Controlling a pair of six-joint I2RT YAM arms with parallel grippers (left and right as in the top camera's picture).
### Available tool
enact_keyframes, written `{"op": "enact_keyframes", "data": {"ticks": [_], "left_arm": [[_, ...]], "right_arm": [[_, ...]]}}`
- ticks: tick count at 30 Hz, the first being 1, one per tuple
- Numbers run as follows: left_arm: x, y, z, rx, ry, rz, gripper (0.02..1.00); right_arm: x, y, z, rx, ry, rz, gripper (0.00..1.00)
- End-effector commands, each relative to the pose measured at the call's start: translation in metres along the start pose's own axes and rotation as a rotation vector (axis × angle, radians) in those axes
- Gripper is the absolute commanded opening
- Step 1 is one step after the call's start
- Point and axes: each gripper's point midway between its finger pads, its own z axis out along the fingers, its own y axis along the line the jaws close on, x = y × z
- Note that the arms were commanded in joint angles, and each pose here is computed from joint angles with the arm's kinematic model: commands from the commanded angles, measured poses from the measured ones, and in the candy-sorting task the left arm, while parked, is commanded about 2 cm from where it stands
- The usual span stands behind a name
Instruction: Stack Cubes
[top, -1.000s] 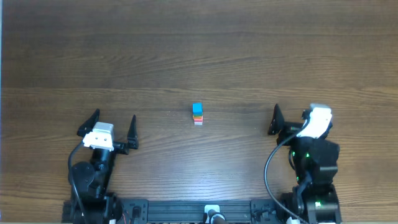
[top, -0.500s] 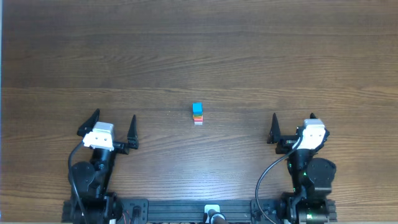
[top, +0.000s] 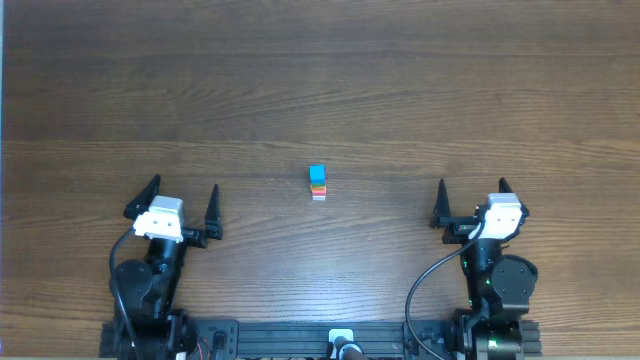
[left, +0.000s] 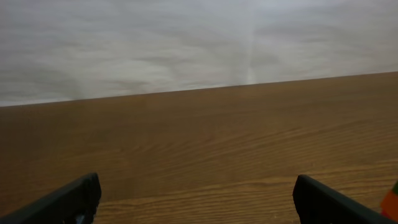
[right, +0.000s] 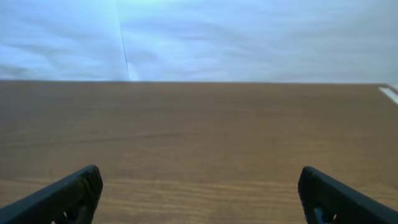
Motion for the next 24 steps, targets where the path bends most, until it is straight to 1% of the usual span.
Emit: {"op": "enact_keyframes", "data": {"ticks": [1, 6, 24], "left_arm": [[0.0020, -0.0005, 0.0000, 0.005, 0.004, 0.013, 1.000], [0.0020, -0.0005, 0.0000, 0.005, 0.004, 0.013, 1.000], [0.0021, -0.0005, 0.0000, 0.005, 0.004, 0.013, 1.000]], "right_arm": [[0.0036, 0.0006, 0.0001, -0.007, 0.003, -0.004, 0.993], [0.0040, -0.0013, 0.0001, 0.004, 0.005, -0.004, 0.991], [0.0039, -0.0013, 0.0001, 0.004, 0.005, -0.004, 0.993]]}}
